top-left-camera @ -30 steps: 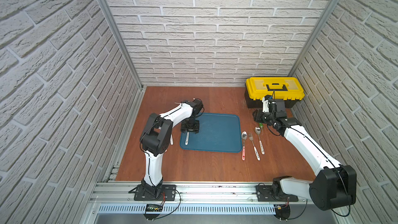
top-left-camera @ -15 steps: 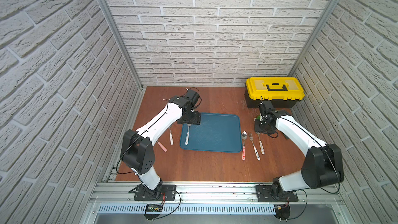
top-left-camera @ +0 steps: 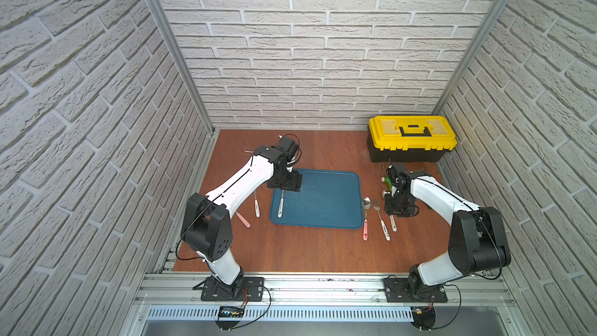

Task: Set the spoon and fork side by side
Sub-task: Place the fork on the tray, then pick up the spoon from the center of the board.

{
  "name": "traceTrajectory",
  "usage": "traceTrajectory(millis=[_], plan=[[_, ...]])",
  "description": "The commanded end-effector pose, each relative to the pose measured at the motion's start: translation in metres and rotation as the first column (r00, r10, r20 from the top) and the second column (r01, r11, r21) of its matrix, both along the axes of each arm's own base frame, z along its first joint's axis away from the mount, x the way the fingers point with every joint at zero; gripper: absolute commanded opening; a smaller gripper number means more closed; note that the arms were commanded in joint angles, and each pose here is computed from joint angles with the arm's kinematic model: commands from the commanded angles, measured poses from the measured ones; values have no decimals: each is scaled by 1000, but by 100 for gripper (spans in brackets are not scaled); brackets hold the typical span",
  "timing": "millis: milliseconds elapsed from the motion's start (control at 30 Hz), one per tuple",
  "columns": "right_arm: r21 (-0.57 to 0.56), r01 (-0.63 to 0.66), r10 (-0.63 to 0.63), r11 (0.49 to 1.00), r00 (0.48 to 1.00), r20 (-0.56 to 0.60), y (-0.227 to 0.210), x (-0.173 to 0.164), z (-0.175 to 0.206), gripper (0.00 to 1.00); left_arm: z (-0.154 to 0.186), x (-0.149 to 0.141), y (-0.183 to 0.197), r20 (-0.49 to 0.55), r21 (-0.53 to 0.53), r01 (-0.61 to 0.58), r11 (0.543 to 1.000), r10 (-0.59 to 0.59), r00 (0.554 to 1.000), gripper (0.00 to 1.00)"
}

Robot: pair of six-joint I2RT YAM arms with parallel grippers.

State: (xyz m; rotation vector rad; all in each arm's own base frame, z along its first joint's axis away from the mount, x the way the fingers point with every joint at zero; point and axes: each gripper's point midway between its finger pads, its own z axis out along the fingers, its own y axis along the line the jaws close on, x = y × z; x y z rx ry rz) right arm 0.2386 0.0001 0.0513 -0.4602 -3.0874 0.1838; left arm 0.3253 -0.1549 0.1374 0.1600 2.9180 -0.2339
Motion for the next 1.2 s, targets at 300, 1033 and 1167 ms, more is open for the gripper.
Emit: traceTrajectory(millis=[300,1033,1167], plan=[[-15,-10,9,1000,999,-47,-4,5,-19,37,-11,-1,-2,-20,-23,15,1000,-16,1000,80],[-20,1,-4,1000,992,-129,-7,-2,-33,32,-10,-2,0,-14,-29,10,1000,-10,1000,80],[-37,2,-6,999,993,-118,-10,-1,-31,24,-10,-3,1,-13,-28,10,1000,-10,1000,80]])
